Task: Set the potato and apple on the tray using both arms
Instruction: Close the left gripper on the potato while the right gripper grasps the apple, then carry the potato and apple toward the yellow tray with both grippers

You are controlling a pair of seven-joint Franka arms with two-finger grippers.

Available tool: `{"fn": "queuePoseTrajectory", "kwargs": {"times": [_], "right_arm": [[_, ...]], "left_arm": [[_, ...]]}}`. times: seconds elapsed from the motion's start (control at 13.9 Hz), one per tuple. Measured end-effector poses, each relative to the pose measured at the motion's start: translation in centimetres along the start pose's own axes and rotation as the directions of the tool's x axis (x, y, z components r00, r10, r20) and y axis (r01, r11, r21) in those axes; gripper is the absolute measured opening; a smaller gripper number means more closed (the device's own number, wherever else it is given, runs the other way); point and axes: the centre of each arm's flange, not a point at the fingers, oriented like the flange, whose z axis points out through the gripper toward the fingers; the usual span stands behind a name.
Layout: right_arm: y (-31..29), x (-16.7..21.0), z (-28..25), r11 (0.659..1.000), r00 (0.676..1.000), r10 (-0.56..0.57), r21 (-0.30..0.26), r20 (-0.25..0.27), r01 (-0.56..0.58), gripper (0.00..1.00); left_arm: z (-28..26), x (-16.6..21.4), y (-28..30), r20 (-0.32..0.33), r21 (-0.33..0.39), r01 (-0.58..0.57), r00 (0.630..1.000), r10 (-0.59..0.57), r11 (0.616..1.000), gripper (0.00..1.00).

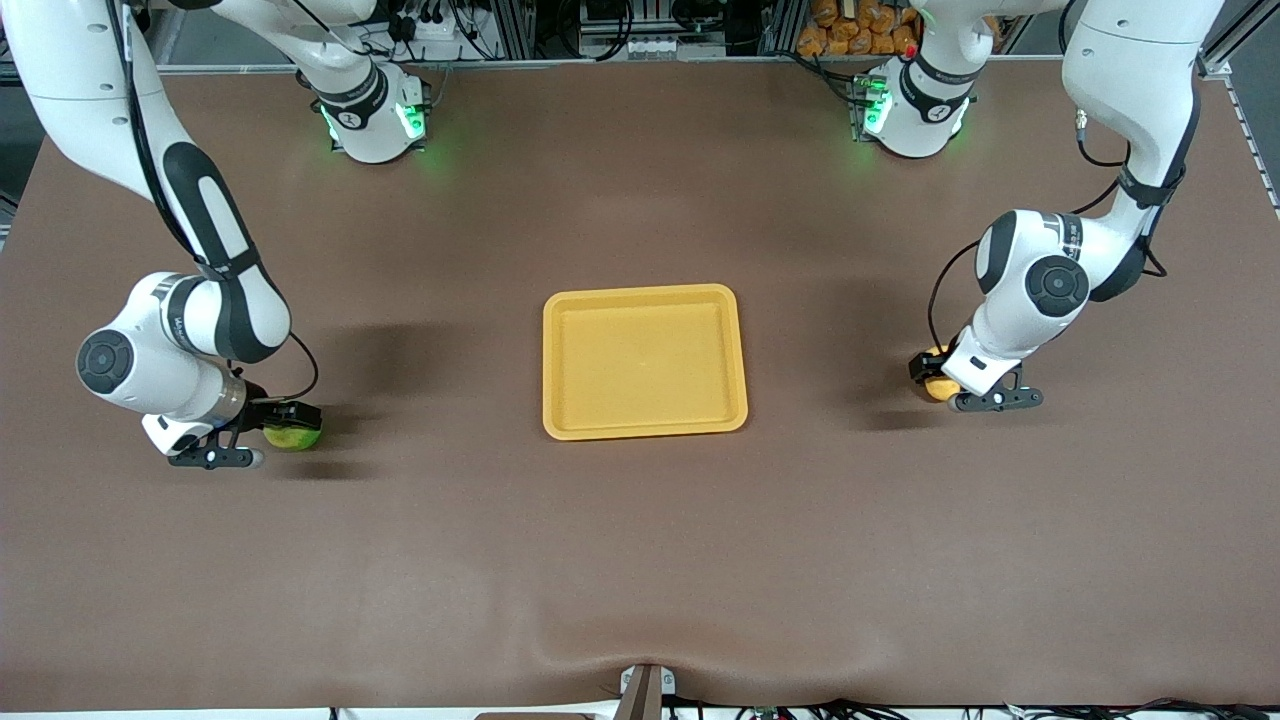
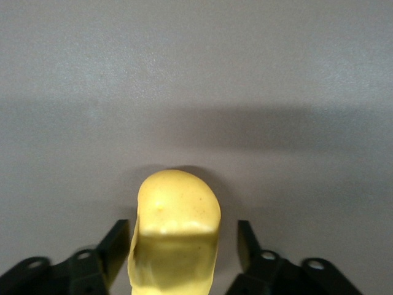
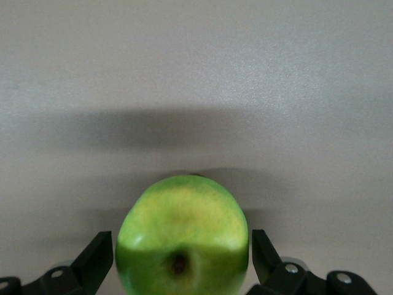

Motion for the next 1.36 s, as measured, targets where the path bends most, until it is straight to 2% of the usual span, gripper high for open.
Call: {"fn": "queuePoseTrajectory", "kwargs": {"times": [0.07,0.14,0.29,0.57,0.79,1.01,1.22,1.36], "right_arm": [[0.1,0.0,0.3,1.0,1.0,0.001,-0.001,0.0,-0.001,1.0],[0.1,0.1,0.4,1.0,1.0,0.001,-0.001,-0.001,-0.001,1.0],[0.1,0.3,0.1,1.0,1.0,-0.018,-0.002,-0.009,0.018,0.85],[-0.1,0.6,-0.2,0.996,0.996,-0.086,-0.003,-0.017,0.086,0.85],[-0.7,1.5,-2.4,0.991,0.99,-0.133,-0.002,-0.04,0.133,0.85],[-1.5,1.7,-6.2,0.981,0.981,-0.191,0.026,0.011,0.191,0.85],[-3.0,2.1,-10.8,0.96,0.956,-0.278,0.073,0.09,0.272,0.85],[-5.9,2.5,-13.4,0.936,0.929,-0.348,0.101,0.122,0.337,0.85]], "left_arm": [[0.0,0.0,0.1,0.0,0.0,-0.001,1.0,0.001,1.0,0.59],[-0.1,0.0,0.2,-0.002,-0.001,-0.005,1.0,0.005,1.0,0.52],[-0.2,0.0,1.0,-0.005,-0.007,-0.026,1.0,0.026,1.0,0.52],[-2.7,0.7,4.2,-0.049,-0.028,-0.079,0.996,0.078,0.996,0.52],[-6.3,1.4,7.1,-0.048,-0.025,-0.122,0.992,0.12,0.992,0.52],[-9.9,1.8,10.9,-0.02,-0.019,-0.125,0.992,0.125,0.992,0.52],[-12.3,2.0,14.5,-0.04,-0.038,-0.097,0.995,0.096,0.994,0.52],[-13.4,2.1,17.1,-0.052,-0.056,-0.061,0.997,0.058,0.997,0.52]]}}
